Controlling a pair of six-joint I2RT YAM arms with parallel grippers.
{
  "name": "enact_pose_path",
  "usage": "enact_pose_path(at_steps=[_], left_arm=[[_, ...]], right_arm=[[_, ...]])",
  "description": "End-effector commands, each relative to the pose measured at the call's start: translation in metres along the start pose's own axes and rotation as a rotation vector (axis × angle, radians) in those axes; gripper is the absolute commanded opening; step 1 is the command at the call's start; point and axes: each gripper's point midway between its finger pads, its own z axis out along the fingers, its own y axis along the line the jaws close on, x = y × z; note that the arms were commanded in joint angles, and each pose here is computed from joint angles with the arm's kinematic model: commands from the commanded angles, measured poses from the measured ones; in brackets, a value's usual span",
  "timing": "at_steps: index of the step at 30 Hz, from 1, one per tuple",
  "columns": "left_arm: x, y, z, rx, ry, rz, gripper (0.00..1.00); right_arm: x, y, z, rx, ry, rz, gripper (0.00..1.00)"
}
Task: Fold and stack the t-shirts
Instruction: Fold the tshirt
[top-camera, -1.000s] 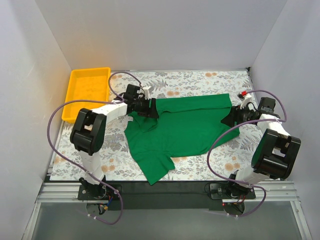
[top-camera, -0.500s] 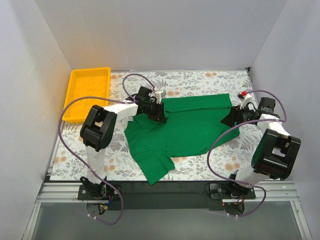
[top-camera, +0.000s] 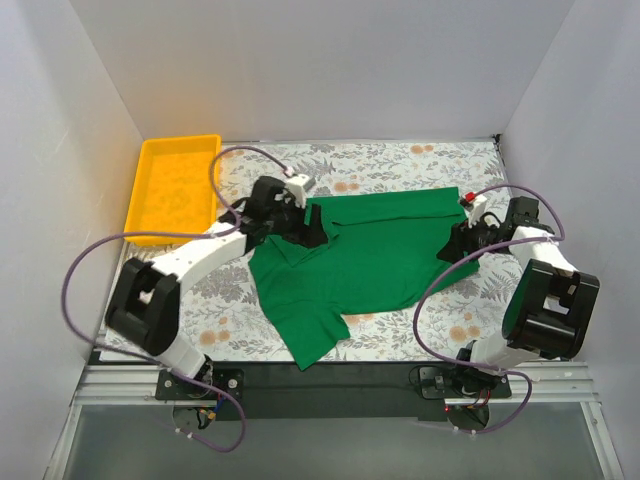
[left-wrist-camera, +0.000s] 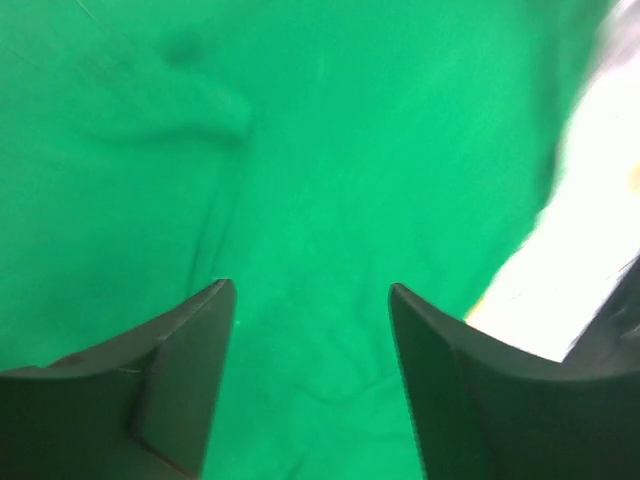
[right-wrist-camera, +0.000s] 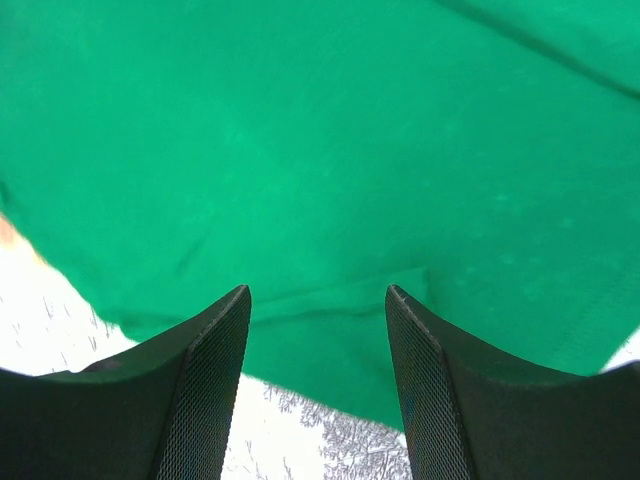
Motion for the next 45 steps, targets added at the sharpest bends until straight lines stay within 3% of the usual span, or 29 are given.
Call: enact_pose_path(at_steps=[1, 3, 4, 8, 14, 21, 38, 45], left_arm=[[-0.061, 0.017, -0.062, -0.093, -0.292, -0.139, 0.66], [-0.057, 0.016, -0.091, -0.045, -0.326, -0.312, 0.67], [-0.034, 0.029, -0.098, -0.029, -0.299, -0.409, 0.67], [0.005, 0.035, -0.125, -0.058, -0.297, -0.581, 0.65], [0.042, 0.014, -0.138, -0.014, -0.287, -0.667, 0.62], [0.079, 0.003, -0.134, 0.019, -0.217, -0.738, 0.58], [0.093, -0.006, -0.138, 0.039, -0.200, -0.789, 0.58], [0.104, -0.013, -0.140, 0.054, -0.164, -0.866, 0.56]], right_arm=[[0.002, 0.011, -0.012, -0.004, 0.090, -0.185, 0.63], [0.014, -0.003, -0.024, 0.091, 0.179, -0.248, 0.63], [0.018, -0.008, -0.028, 0.122, 0.208, -0.263, 0.63], [0.027, -0.017, -0.029, 0.154, 0.258, -0.232, 0.62], [0.009, -0.028, -0.013, 0.165, 0.246, -0.116, 0.53], [0.012, -0.029, 0.005, 0.176, 0.277, -0.030, 0.52], [0.028, -0.041, 0.031, 0.205, 0.315, 0.025, 0.51], [0.038, -0.040, 0.033, 0.203, 0.329, 0.026, 0.37]])
